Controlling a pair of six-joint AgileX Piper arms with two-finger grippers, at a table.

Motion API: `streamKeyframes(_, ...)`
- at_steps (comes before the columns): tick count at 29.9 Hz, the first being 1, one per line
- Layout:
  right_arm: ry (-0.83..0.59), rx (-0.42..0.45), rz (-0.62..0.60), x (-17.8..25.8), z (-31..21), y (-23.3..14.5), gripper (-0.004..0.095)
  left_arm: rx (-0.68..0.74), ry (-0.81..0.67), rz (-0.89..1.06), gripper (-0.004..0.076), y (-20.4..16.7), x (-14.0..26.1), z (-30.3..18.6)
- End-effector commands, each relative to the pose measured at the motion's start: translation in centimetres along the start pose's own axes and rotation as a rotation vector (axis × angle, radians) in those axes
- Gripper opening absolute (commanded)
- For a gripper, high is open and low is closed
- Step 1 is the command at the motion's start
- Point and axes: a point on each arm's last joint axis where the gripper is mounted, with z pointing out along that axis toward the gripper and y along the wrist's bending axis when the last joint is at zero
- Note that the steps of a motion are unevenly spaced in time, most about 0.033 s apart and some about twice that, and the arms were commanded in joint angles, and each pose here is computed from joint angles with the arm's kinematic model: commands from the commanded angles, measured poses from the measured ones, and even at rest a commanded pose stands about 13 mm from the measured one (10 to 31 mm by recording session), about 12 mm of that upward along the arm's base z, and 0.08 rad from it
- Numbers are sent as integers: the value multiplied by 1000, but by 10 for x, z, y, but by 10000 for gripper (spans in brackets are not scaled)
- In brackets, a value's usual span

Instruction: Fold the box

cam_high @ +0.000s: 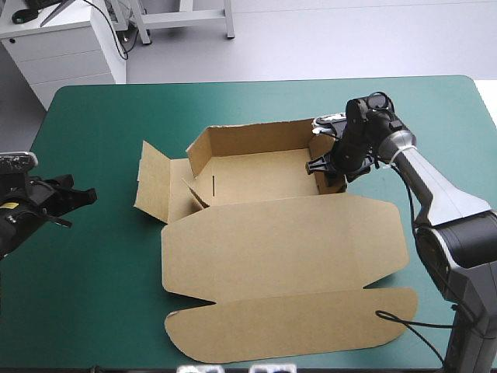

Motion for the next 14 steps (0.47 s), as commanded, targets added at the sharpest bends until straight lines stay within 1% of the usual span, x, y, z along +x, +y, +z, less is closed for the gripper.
streamKeyframes(1,-39,4,-42,0,-19,0,132,-29,-91,-17,-8,1,-14,-7)
streamKeyframes(2,-37,5,-44,0,-18,0,11,-29,-91,-17,-8,1,-14,-7)
streamKeyframes(3,-37,5,-44,0,-18,0,-13,-29,-91,-17,-8,1,-14,-7)
streamKeyframes(7,-93,7,-50,-4,-34,1,-19,-28,-89,-17,-8,1,-13,-7)
streamKeyframes(11,-185,16,-76,-3,-67,2,-19,-28,-79,-8,-8,1,-13,-7)
streamKeyframes(14,-226,28,-65,3,-86,-4,-19,-34,-76,0,-8,2,-12,-6)
